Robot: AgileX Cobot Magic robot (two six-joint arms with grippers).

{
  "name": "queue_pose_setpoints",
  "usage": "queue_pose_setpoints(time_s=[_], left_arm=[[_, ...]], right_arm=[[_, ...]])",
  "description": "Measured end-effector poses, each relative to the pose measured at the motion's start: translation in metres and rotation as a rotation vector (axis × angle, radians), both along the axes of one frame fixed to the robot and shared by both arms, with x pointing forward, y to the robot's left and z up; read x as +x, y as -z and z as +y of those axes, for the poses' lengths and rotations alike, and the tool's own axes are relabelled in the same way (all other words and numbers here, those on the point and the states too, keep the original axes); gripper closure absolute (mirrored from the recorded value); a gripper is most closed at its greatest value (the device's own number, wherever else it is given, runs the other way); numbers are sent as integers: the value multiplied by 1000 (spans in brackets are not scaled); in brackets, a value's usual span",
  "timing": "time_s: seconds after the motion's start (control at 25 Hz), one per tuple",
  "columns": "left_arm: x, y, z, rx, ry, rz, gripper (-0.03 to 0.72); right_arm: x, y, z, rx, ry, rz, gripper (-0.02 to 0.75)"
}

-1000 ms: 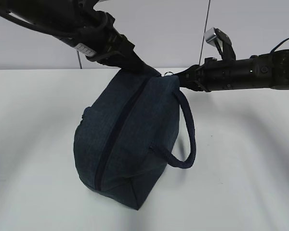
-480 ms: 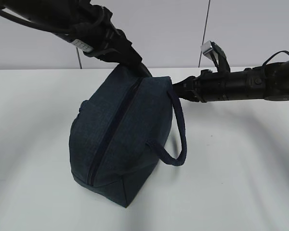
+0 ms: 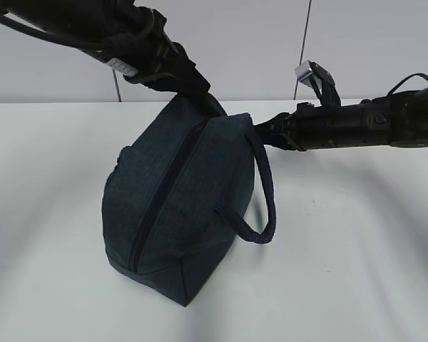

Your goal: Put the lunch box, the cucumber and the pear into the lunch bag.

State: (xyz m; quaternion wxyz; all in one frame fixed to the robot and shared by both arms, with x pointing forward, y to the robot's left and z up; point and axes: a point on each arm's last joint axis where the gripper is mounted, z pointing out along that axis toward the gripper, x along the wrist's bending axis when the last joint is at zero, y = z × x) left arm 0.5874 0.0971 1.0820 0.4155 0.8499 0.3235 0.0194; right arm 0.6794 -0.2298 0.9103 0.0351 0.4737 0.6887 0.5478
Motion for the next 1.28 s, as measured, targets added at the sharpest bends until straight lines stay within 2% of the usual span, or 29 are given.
queue_pose_setpoints(time_s=[0.68, 1.28], left_arm=[[0, 0, 0, -6, -1, -3, 673], [-1, 7, -6, -44, 29, 83, 673]], right_arm=[[-1, 1, -1, -12, -14, 4, 733], [-5, -1, -5, 25, -76, -1, 734]])
